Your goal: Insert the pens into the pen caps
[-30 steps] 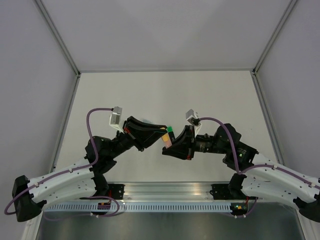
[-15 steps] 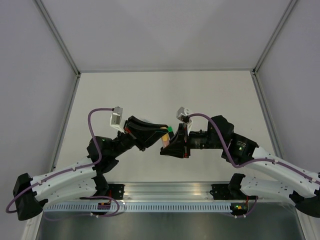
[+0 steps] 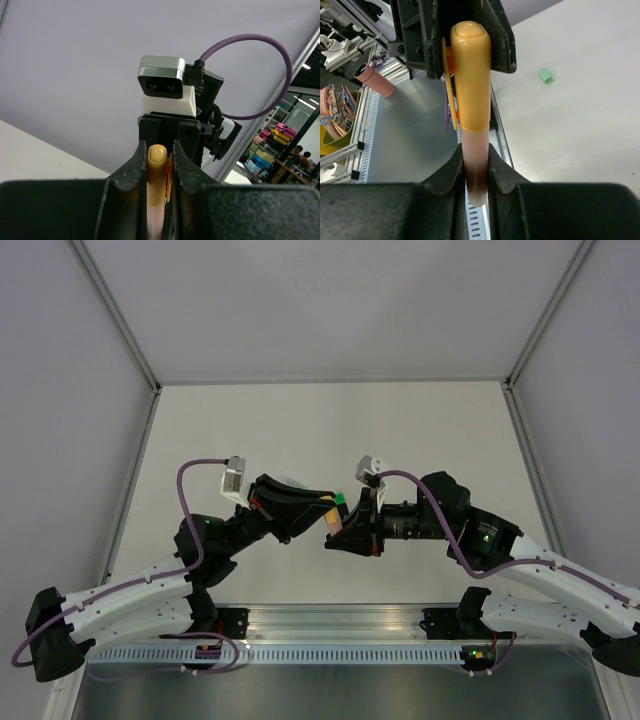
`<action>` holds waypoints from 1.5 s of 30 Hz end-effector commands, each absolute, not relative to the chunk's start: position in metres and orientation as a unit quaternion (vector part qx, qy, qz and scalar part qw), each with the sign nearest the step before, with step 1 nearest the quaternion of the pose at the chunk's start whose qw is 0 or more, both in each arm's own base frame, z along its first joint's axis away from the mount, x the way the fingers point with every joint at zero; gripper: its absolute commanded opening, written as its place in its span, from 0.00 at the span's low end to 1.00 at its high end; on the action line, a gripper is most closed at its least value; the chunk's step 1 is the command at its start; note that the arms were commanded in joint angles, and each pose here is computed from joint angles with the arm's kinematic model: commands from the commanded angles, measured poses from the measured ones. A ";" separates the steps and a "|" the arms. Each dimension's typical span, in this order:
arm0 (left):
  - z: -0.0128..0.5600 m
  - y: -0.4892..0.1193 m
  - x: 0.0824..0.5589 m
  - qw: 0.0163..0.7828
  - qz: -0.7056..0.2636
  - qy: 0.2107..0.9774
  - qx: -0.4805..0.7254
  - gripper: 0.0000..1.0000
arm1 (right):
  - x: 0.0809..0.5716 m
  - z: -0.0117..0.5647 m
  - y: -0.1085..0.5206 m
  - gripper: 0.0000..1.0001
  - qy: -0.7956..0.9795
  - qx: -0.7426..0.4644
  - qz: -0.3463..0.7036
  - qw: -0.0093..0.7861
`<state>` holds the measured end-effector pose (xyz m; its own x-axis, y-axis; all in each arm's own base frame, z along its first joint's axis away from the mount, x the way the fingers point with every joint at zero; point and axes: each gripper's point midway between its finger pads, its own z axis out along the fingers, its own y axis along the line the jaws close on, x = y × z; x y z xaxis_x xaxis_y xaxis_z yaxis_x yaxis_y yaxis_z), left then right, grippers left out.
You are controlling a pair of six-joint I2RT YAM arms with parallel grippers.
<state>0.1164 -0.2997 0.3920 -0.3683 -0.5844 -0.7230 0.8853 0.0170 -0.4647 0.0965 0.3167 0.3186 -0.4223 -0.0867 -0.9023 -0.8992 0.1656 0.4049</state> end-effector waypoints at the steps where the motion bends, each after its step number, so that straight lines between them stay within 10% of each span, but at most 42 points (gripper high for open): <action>1: 0.276 -0.326 0.073 0.388 -0.654 0.582 0.289 0.02 | 0.135 0.501 0.278 0.00 0.490 -0.244 0.550 0.631; 36: 0.222 -0.329 0.064 0.350 -0.645 0.600 0.317 0.02 | 0.170 0.552 0.302 0.00 0.501 -0.264 0.487 0.665; 45: 0.304 -0.321 0.090 0.433 -0.622 0.591 0.278 0.02 | 0.156 0.499 0.309 0.00 0.524 -0.311 0.495 0.619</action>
<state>0.1208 -0.2776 0.4214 -0.2704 -0.6858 -0.6757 0.9117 0.0431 -0.4086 0.1129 0.3137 0.3614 -0.3246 -0.2030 -0.9238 -0.9332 0.2283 0.2777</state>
